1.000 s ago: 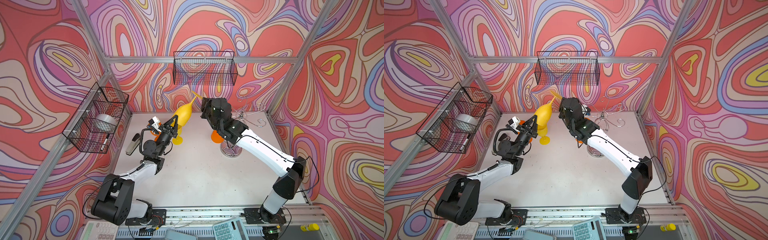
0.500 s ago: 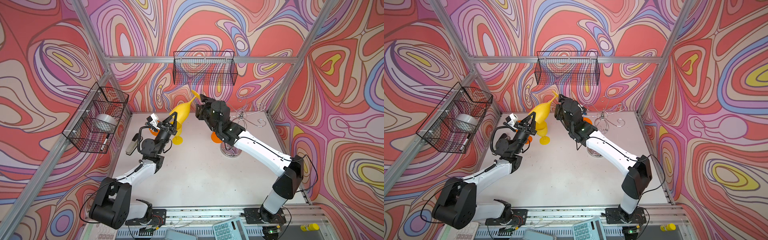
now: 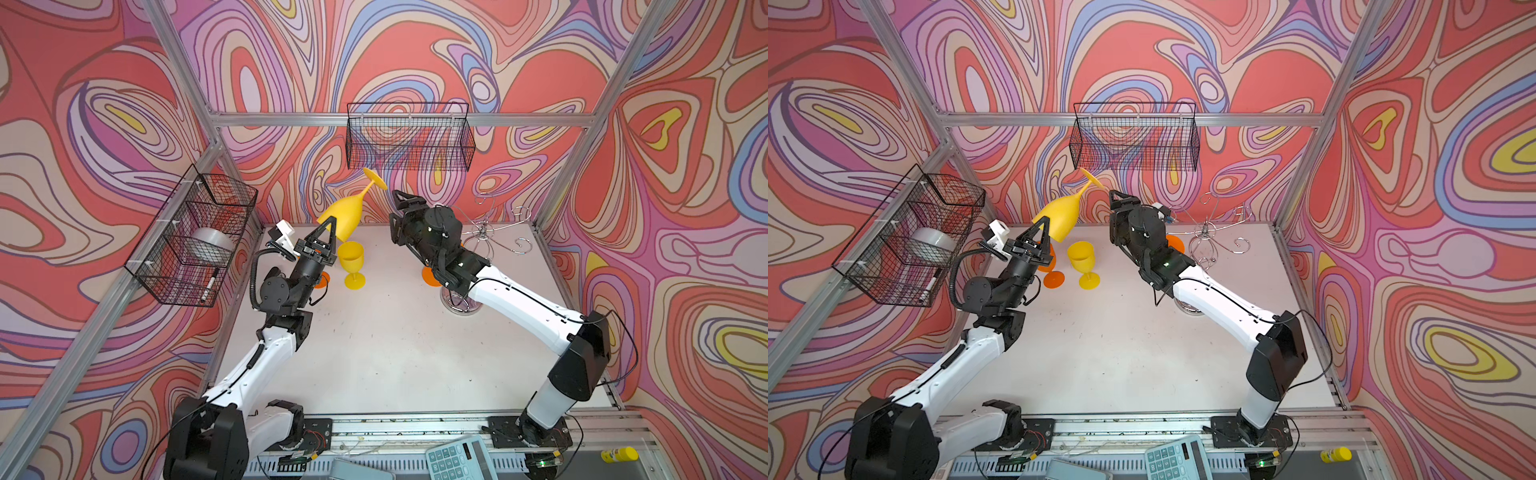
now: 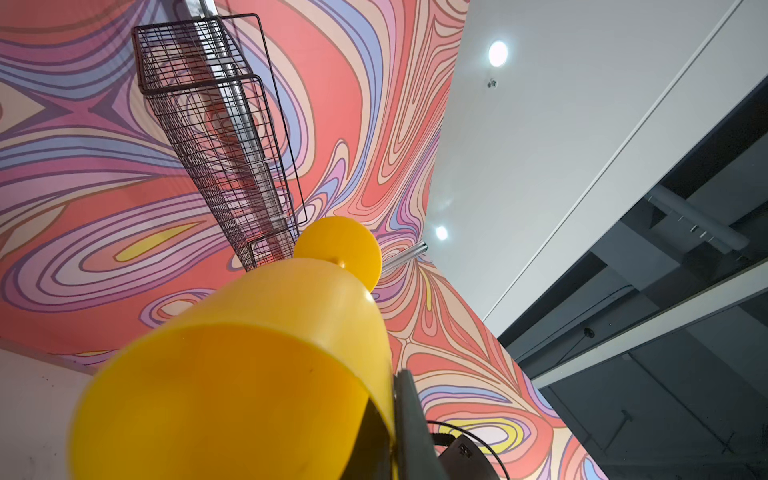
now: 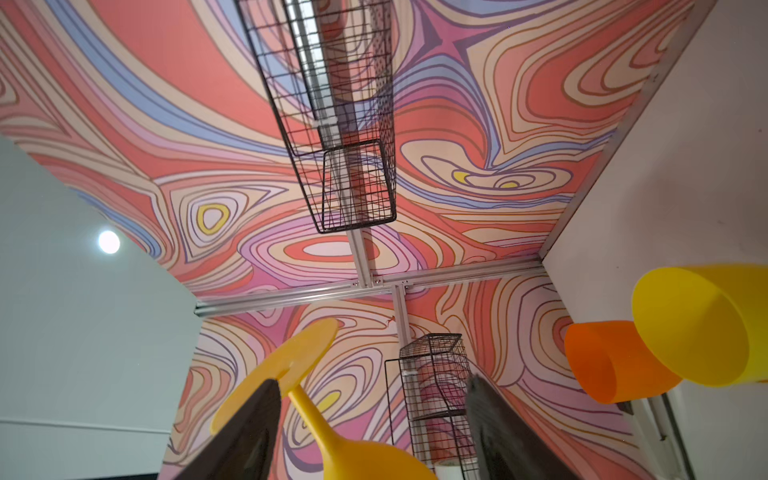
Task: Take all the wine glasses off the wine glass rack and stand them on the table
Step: 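Open the right gripper off the glass foot while the left gripper holds it, then carry the yellow glass down with the left gripper while the right gripper draws back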
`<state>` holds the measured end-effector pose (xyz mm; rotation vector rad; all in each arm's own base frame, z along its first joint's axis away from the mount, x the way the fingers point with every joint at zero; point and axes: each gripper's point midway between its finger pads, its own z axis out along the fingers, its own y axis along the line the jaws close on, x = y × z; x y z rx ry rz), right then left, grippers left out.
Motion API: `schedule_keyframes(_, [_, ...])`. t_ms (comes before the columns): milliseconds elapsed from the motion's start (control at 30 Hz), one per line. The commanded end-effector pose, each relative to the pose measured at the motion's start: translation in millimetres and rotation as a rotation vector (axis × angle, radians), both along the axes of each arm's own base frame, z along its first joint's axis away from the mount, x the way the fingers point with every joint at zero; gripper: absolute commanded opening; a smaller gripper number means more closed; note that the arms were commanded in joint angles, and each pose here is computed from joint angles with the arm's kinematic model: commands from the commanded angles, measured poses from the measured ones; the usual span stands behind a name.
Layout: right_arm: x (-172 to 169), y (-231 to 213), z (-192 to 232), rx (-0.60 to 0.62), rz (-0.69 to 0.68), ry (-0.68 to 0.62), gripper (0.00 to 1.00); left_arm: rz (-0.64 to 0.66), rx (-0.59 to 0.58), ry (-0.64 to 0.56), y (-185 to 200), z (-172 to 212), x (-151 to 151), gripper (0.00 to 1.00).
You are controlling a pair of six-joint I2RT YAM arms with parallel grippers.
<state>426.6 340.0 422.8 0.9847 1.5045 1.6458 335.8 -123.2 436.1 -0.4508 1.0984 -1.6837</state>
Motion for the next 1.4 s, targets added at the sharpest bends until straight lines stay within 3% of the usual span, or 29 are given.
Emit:
schedule_keyframes(0, [-23.7,10.8,40.4,-0.166,0.088,-0.226,0.76,0.005,0.148,0.035,-5.9,1.1,-8.2,0.00])
schedule_keyframes(167, [-43.0,26.7,33.4,-0.406,0.178,-0.315,0.79,0.066,0.299,0.137,3.7,-13.3,-17.3,0.00])
schedule_keyframes(533, [-64.7,12.3,-39.0,-0.954,0.257,-0.280,0.86,0.049,0.547,0.277,1.5,-22.4,-22.9,0.00])
schedule_keyframes(733, [-76.4,-0.7,-9.8,-1.224,0.219,-0.394,0.89,-0.018,0.675,0.283,-8.0,-13.8,-33.1,0.00])
schedule_keyframes(1067, [-88.2,-53.9,58.8,-1.376,-0.014,-0.529,0.91,-0.156,1.010,0.313,-31.4,-41.3,-75.5,0.00])
schedule_keyframes(1233, [-88.0,-57.5,61.2,-1.453,-0.014,-0.545,0.91,-0.231,1.298,0.372,-38.7,-85.0,-99.2,0.00])
schedule_keyframes(1367, [-87.8,-58.2,59.5,-1.483,-0.007,-0.549,0.91,-0.191,1.527,0.475,-23.7,-124.1,-106.7,0.00])
